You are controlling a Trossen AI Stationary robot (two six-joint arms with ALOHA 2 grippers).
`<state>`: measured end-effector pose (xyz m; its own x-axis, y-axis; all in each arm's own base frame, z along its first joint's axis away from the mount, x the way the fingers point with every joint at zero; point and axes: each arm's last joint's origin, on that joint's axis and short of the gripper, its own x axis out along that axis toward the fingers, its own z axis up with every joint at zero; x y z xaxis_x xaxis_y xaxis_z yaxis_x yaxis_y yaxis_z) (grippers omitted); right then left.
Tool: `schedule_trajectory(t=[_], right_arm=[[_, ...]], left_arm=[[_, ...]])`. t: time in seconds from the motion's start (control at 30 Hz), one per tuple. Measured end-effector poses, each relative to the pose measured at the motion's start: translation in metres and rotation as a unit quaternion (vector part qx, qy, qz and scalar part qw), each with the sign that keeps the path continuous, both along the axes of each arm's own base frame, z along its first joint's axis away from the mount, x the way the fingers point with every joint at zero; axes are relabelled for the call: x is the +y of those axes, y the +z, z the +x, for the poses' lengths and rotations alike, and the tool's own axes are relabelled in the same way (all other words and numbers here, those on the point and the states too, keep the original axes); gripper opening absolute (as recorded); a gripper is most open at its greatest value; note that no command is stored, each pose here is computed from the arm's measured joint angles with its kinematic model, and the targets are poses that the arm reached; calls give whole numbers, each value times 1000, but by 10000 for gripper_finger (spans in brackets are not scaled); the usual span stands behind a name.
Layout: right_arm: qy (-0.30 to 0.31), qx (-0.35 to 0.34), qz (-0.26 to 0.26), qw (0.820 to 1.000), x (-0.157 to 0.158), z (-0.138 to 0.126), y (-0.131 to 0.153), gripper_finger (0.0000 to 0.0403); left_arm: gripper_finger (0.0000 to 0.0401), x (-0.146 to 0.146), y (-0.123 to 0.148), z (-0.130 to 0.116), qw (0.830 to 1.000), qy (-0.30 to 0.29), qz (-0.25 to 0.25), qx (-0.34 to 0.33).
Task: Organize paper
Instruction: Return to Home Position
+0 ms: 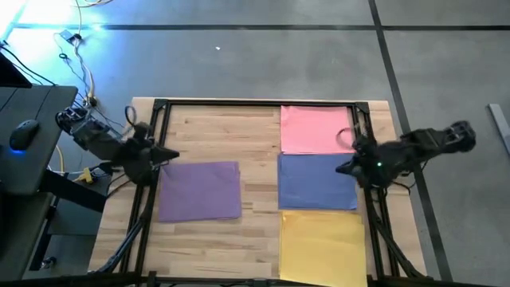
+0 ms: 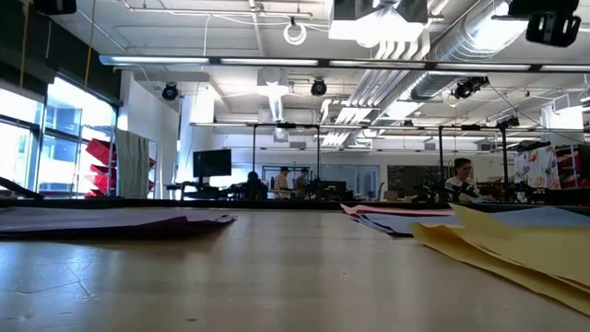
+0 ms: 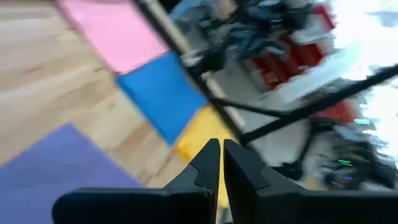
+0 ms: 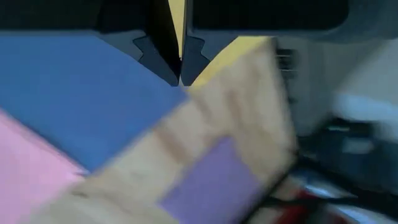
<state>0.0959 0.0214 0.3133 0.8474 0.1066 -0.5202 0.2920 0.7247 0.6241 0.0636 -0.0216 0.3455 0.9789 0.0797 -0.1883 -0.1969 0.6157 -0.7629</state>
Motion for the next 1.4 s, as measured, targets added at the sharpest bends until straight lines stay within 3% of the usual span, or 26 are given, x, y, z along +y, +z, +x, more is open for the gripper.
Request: schedule_trajectory(t=[0.1, 0.37, 0.57, 0.7, 0.8, 0.9, 1.1, 1.4], right_arm=[[6, -59, 31, 998, -9, -4, -25, 0], [12, -182, 108, 977, -27, 18, -83, 0], [-7, -258, 50, 965, -41, 25, -94, 0], [-13, -251, 2, 968, -46, 24, -104, 0], [-20, -251, -39, 967, -48, 24, -108, 0], [-48, -243, -86, 965, -50, 24, -111, 0], [-108, -176, -141, 968, -55, 22, -123, 0], [-110, -103, -130, 980, -54, 19, -137, 0]], left_arm=[[0, 5, -14, -5, 997, -13, 20, -71], [0, 7, -81, -7, 988, -30, 35, -150], [0, -2, -122, 17, 980, -57, 22, -187], [0, -1, -151, 28, 974, -45, 17, -222], [0, 4, -155, 30, 974, 3, 106, -198], [0, 9, -155, 30, 962, 39, 202, -180], [0, 11, -162, 32, 946, 33, 293, -133], [1, 11, -175, 34, 947, 18, 315, -62]])
